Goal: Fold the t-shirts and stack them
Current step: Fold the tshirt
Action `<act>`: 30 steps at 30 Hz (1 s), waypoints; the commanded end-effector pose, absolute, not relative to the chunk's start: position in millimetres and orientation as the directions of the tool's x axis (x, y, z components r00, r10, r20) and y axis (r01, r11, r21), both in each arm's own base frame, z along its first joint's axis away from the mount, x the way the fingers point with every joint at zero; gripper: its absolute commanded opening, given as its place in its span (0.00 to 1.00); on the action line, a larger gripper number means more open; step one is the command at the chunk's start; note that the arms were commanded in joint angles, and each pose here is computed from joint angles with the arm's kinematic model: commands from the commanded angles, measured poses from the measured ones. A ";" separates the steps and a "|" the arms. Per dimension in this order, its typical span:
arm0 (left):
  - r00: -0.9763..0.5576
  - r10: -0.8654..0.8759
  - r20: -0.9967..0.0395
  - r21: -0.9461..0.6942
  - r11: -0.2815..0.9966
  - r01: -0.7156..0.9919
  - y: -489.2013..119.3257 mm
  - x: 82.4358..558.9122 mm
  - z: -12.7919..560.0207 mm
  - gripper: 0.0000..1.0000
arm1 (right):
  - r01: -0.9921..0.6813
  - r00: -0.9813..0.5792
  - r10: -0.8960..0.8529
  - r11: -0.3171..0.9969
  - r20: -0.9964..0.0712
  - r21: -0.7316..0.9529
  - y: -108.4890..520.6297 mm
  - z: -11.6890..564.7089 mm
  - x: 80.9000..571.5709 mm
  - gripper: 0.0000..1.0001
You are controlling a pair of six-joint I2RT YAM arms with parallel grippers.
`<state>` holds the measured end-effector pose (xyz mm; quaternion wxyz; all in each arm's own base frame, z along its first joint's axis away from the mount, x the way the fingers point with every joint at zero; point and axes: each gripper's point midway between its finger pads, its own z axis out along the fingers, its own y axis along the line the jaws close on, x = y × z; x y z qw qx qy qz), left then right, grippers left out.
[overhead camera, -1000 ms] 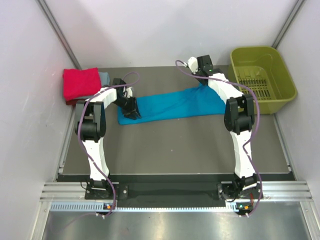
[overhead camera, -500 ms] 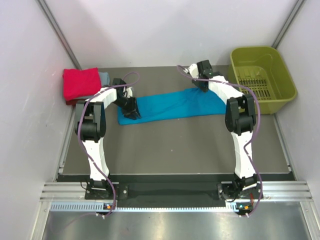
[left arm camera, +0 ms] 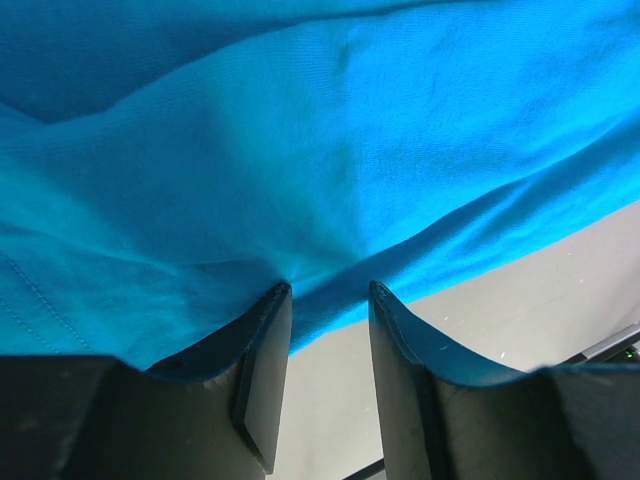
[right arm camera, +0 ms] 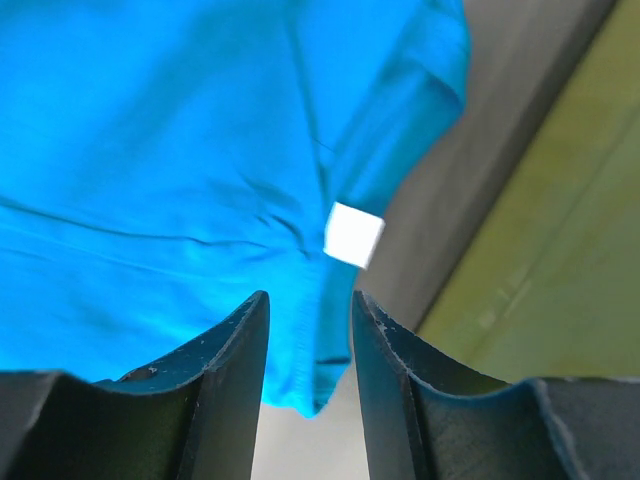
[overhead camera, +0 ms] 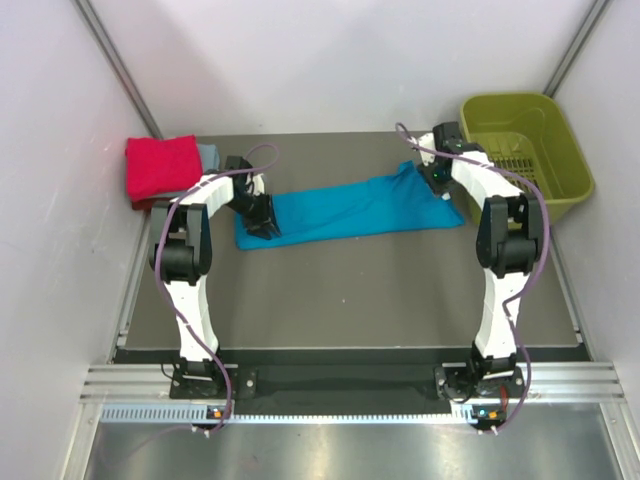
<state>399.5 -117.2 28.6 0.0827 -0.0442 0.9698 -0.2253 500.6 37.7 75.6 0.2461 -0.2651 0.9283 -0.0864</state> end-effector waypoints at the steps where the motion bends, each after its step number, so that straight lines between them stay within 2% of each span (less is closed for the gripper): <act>1: -0.978 -0.108 -0.180 -0.347 0.937 -0.039 -95.4 402.2 28.2 0.43 | -0.435 -0.767 -0.502 0.864 -0.399 -0.252 32.5 76.1 485.0 0.40; 10: -0.977 -0.107 -0.184 -0.341 0.939 -0.038 -94.6 400.5 27.8 0.43 | -0.430 -0.819 -0.471 0.882 -0.329 -0.193 16.8 47.5 465.4 0.35; 13: -0.978 -0.106 -0.181 -0.342 0.939 -0.039 -94.8 399.9 28.2 0.43 | -0.424 -0.821 -0.465 0.885 -0.332 -0.190 13.2 49.4 464.8 0.18; 14: -0.978 -0.106 -0.181 -0.342 0.939 -0.039 -94.8 400.1 27.7 0.43 | -0.421 -0.822 -0.461 0.887 -0.334 -0.188 11.6 50.9 464.3 0.06; 16: -0.979 -0.106 -0.177 -0.343 0.939 -0.040 -95.0 399.1 26.8 0.43 | -0.416 -0.821 -0.458 0.889 -0.340 -0.192 9.0 56.3 462.9 0.00; 21: -0.979 -0.108 -0.174 -0.344 0.938 -0.042 -95.3 399.0 25.3 0.43 | -0.401 -0.827 -0.444 0.896 -0.344 -0.193 1.0 62.2 454.6 0.00; 22: -0.979 -0.109 -0.172 -0.346 0.937 -0.044 -95.6 398.9 24.9 0.43 | -0.400 -0.825 -0.446 0.895 -0.348 -0.197 -0.1 65.1 454.6 0.06; 23: -0.979 -0.109 -0.173 -0.349 0.936 -0.042 -96.1 399.1 25.1 0.43 | -0.398 -0.826 -0.444 0.895 -0.348 -0.199 -1.8 65.2 454.6 0.25; 24: -0.980 -0.107 -0.170 -0.348 0.936 -0.042 -96.7 398.5 24.5 0.43 | -0.393 -0.824 -0.440 0.898 -0.356 -0.201 -2.3 68.0 456.4 0.32; 26: -0.980 -0.106 -0.169 -0.348 0.937 -0.041 -96.6 398.5 24.2 0.43 | -0.380 -0.816 -0.433 0.901 -0.383 -0.209 -3.8 75.6 461.8 0.37; 30: -0.980 -0.108 -0.166 -0.350 0.936 -0.044 -96.9 397.5 23.8 0.43 | -0.385 -0.816 -0.439 0.898 -0.377 -0.212 -4.5 75.7 463.5 0.37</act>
